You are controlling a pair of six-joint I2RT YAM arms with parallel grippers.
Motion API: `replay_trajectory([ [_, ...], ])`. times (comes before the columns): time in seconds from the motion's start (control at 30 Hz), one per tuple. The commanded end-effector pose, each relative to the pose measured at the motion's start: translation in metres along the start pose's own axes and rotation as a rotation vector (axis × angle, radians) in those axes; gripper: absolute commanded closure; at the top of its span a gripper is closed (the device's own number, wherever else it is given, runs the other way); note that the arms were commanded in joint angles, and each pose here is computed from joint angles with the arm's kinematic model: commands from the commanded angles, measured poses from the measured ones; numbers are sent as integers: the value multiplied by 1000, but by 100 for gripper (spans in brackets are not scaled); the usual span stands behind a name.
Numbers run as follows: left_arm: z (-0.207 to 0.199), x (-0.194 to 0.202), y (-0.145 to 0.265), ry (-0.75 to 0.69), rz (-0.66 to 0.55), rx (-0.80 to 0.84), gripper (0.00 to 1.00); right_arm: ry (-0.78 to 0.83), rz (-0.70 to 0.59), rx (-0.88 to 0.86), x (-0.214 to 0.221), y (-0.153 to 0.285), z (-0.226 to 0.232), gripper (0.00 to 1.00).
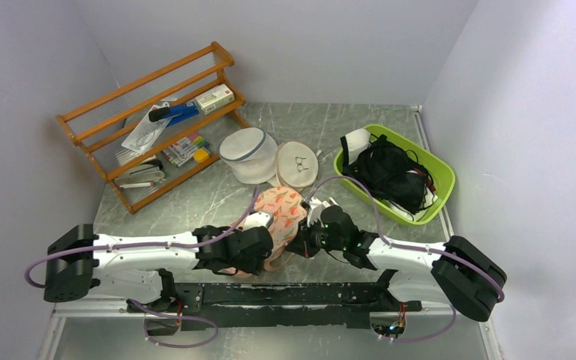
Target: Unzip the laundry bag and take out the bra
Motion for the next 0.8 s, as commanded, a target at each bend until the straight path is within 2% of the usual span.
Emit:
replay_trajectory([
  [0.0, -20, -15, 20, -19, -48, 130, 32, 18, -62, -98, -11, 1, 21, 100],
  [0.03, -26, -19, 24, -23, -59, 161, 27, 19, -67, -108, -12, 1, 23, 100],
  [0.17, -43, -33, 28, -49, -88, 193, 26, 25, -74, -134, -16, 1, 31, 100],
  [0.5, -45, -41, -2, -111, -77, 18, 47, 33, -90, -137, -20, 5, 36, 100],
  [0.7, -39, -36, -15, -116, -63, -36, 50, 28, -100, -140, -19, 8, 38, 100],
  [0.77, -37, -35, -17, -114, -60, -57, 56, 28, -97, -140, -19, 7, 38, 100],
])
Point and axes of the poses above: each gripper's point midway between its finger pads, its own y axis back along the fingers, its own z axis along the line the jaws close on, x = y × z, the point moved 3 cm from there along y, back along the fingers, and after that the axes turned 8 degrees about y, right-handed, at the moved point
